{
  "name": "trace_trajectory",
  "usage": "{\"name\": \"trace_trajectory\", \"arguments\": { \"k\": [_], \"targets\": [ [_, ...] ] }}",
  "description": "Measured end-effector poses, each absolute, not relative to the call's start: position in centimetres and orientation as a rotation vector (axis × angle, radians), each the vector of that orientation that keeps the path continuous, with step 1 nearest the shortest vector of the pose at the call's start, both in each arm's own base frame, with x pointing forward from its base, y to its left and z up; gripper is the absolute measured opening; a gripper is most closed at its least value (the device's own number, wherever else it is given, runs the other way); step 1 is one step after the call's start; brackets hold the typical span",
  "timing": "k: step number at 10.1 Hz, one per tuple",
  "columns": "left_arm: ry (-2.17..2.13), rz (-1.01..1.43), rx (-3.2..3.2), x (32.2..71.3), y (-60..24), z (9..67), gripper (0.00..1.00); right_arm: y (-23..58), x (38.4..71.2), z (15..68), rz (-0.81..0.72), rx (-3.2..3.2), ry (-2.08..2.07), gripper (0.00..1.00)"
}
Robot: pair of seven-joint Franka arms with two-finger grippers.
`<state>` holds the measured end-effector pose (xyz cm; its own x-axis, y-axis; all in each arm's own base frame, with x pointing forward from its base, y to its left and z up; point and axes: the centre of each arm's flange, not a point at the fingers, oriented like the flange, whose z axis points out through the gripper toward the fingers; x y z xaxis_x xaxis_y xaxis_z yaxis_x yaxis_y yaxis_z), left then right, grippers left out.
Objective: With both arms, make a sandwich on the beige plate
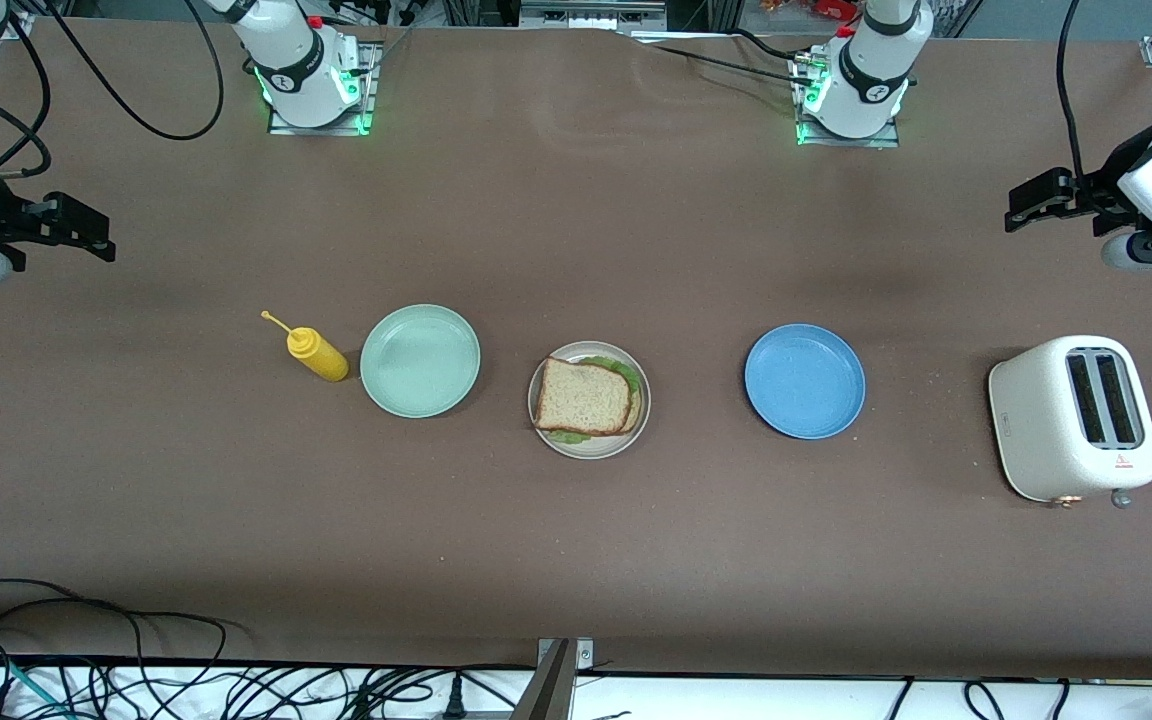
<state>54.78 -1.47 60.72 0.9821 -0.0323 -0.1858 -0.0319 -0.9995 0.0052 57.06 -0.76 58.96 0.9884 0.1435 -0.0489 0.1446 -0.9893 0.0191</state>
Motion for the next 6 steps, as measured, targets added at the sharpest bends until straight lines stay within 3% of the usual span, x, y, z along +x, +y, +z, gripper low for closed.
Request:
{"name": "trace_trajectory", "arguments": {
  "k": [6],
  "targets": [
    [-0.057, -0.293, 3.125, 54.78, -1.68, 60.72, 1.00, -0.76, 57.06, 58.95, -0.074, 3.110, 0.225, 1.00]
  ]
}}
